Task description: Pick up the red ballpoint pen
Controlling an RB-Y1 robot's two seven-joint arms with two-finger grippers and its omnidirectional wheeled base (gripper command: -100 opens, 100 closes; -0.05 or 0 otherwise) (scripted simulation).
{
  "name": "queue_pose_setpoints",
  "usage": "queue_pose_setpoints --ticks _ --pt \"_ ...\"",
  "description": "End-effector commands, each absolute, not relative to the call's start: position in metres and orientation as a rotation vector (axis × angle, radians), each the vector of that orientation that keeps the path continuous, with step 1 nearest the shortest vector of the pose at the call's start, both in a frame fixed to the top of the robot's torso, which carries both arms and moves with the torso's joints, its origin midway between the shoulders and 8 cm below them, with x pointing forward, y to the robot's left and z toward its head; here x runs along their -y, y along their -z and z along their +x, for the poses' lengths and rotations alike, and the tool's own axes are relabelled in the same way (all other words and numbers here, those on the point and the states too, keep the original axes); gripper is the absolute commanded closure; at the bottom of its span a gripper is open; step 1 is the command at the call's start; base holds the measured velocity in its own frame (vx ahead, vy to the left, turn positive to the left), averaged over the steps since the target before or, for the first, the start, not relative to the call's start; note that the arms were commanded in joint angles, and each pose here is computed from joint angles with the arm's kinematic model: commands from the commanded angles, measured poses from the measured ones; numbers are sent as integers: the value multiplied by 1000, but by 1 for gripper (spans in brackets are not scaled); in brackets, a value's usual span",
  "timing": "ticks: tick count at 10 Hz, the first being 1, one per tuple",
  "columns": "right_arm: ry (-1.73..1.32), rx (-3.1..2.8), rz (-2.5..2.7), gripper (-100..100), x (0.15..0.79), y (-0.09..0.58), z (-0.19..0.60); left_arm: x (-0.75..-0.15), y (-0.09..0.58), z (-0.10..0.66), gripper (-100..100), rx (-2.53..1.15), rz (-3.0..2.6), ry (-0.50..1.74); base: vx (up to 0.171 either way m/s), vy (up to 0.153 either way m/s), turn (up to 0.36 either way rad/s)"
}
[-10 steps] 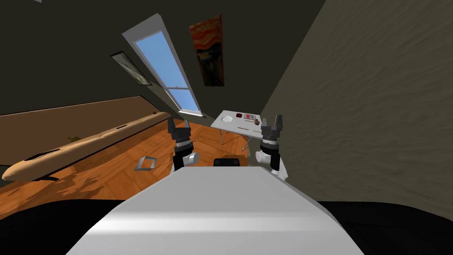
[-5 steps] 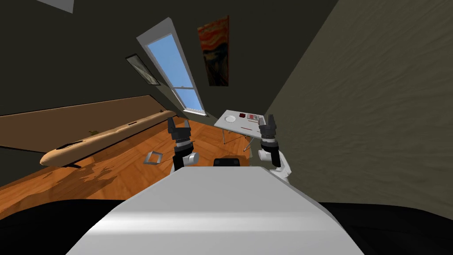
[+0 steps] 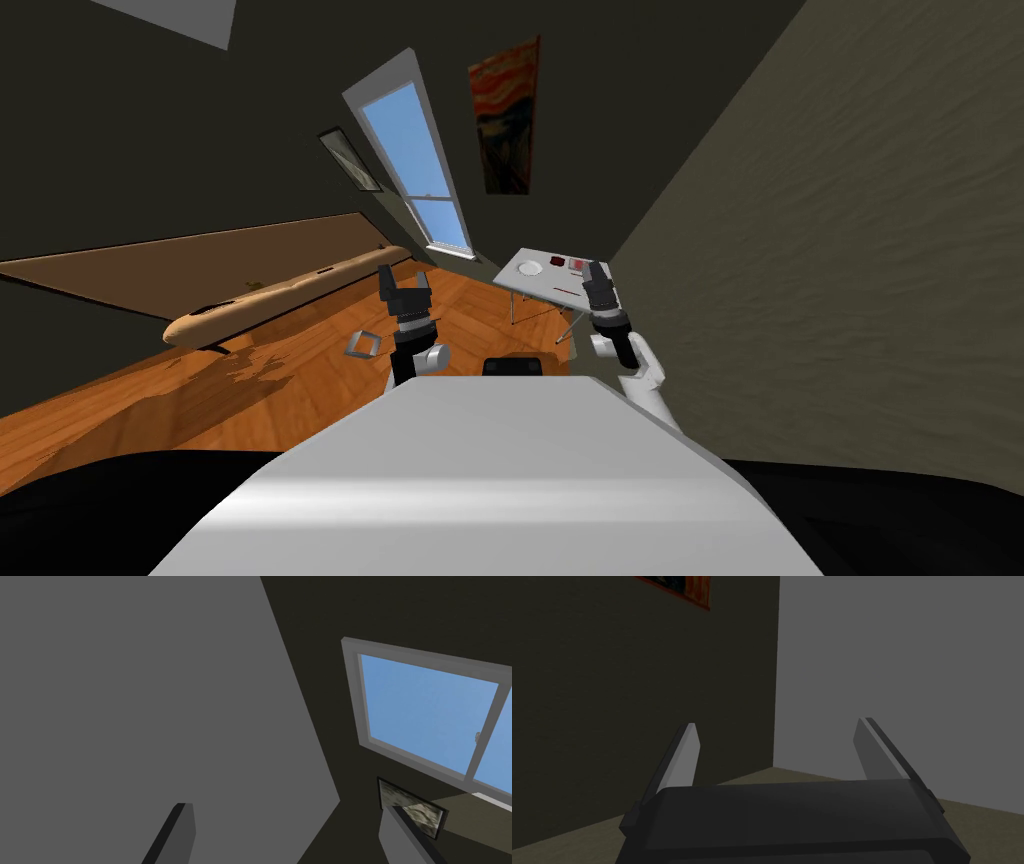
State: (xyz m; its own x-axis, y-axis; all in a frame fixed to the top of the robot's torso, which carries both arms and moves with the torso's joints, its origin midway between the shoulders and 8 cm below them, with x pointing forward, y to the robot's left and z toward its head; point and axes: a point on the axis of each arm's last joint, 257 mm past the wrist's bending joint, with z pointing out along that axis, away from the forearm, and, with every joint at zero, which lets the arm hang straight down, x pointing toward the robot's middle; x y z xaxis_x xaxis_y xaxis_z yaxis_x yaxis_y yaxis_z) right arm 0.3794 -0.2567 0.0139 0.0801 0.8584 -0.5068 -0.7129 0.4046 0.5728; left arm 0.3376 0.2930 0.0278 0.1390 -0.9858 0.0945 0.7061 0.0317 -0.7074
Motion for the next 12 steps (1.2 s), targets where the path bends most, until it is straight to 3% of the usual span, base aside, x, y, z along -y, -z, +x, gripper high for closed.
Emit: queue_pose_setpoints --ticks 1,12 --pt "-1135 -964 114 -100 253 -7 387 -293 -28 338 0 -491 -715 1386 -7 63 96" --pt "-821 -1260 -301 -100 258 59 423 -293 -28 338 0 -492 -715 1386 6 58 109"
